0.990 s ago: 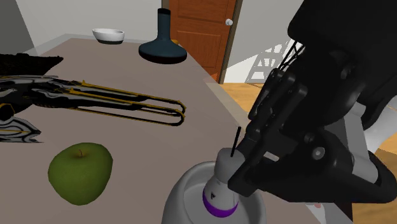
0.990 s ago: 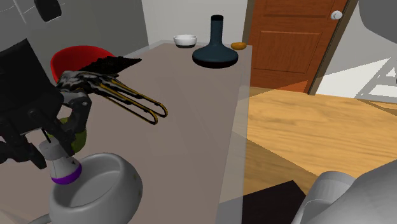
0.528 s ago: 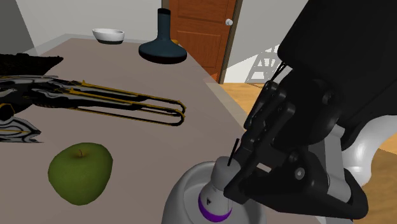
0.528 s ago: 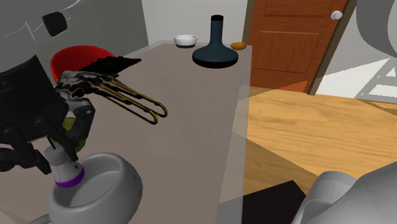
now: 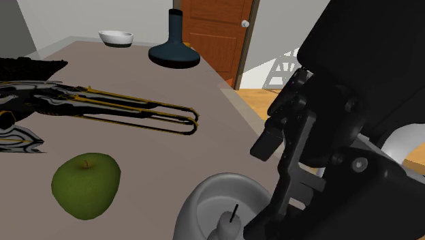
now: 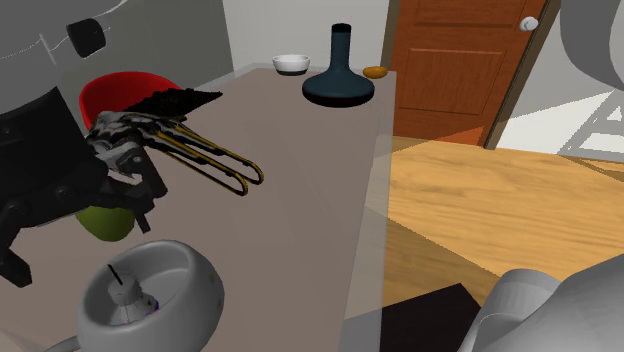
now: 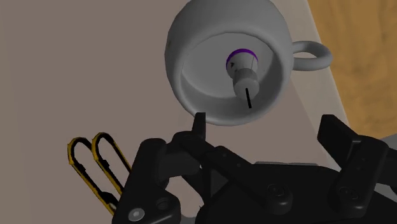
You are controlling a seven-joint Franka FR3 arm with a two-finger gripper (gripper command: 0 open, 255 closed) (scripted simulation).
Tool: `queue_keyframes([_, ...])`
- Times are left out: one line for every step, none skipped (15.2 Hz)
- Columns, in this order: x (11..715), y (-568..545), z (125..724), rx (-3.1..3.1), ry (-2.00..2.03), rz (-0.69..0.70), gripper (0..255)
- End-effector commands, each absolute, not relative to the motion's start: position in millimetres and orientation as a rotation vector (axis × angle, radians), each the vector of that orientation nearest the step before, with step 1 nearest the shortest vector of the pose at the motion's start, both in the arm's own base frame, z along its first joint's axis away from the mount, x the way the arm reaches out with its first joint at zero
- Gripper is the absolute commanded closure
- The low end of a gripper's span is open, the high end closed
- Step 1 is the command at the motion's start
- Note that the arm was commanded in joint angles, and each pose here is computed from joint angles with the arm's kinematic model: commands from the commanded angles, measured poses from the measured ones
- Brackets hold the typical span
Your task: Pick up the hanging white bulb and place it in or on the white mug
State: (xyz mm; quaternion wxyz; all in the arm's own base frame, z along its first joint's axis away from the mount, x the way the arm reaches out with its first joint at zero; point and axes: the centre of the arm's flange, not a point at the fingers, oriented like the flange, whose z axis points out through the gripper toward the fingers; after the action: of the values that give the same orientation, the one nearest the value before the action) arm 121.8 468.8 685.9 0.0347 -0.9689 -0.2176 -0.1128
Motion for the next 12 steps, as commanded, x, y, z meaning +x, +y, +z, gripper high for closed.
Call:
queue_keyframes([119.1,467.2,698.7,-2.978,-0.669,-0.347,0])
queue_keyframes([116.4,465.7,711.6,-2.978,-0.669,-0.347,0])
queue_keyframes([113.7,464.2,724.4,-2.978,-0.669,-0.347,0])
queue_keyframes([111.6,463.0,734.5,-2.978,-0.669,-0.347,0])
queue_keyframes([111.6,463.0,734.5,-2.978,-0.669,-0.347,0])
queue_keyframes([111.6,462.9,734.5,-2.978,-0.669,-0.347,0])
queue_keyframes([111.6,462.9,734.5,-2.978,-0.669,-0.347,0])
queue_keyframes([111.6,462.9,734.5,-2.978,-0.669,-0.347,0])
queue_keyframes([111.6,463.0,734.5,-2.978,-0.669,-0.347,0])
queue_keyframes([111.6,463.0,734.5,-2.978,-0.669,-0.347,0])
queue_keyframes([111.6,463.0,734.5,-2.978,-0.669,-0.347,0])
queue_keyframes([111.6,463.0,734.5,-2.978,-0.669,-0.347,0])
